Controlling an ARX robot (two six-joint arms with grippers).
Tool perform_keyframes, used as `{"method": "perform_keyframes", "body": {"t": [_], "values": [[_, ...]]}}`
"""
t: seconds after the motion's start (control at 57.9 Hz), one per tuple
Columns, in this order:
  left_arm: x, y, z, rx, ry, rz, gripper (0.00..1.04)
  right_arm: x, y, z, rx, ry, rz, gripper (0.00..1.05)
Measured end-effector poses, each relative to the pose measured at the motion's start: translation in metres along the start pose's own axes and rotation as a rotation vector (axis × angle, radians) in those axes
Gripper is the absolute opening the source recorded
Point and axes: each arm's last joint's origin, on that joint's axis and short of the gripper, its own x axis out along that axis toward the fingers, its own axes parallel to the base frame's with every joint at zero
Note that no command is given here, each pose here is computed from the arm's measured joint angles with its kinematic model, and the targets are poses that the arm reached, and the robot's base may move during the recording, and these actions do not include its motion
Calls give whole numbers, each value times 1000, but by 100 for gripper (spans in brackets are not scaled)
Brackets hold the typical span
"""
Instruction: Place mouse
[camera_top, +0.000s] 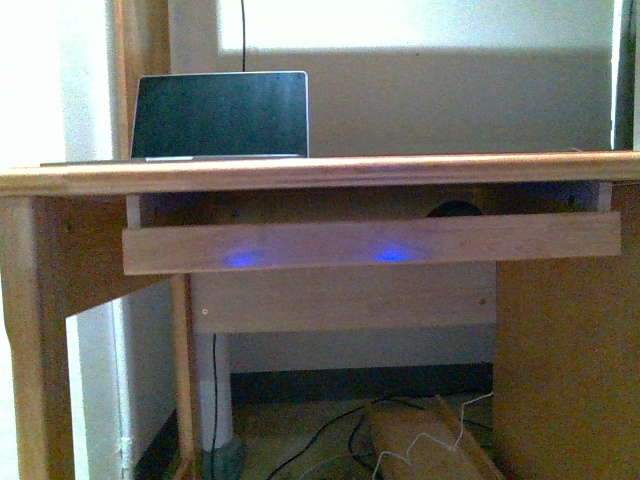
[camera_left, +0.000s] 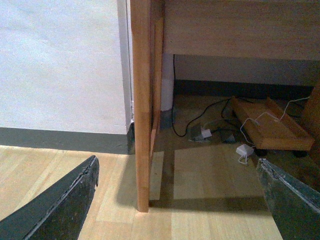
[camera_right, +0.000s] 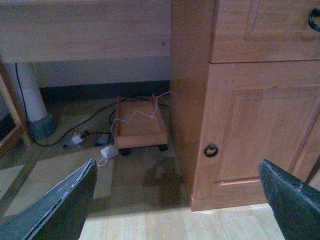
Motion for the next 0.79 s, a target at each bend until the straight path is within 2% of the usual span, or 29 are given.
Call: {"method": "perform_keyframes", "body": {"t": [0.795], "values": [[0, 0, 0, 0, 0, 0, 97, 0, 0, 0, 0, 0, 0, 97]]}}
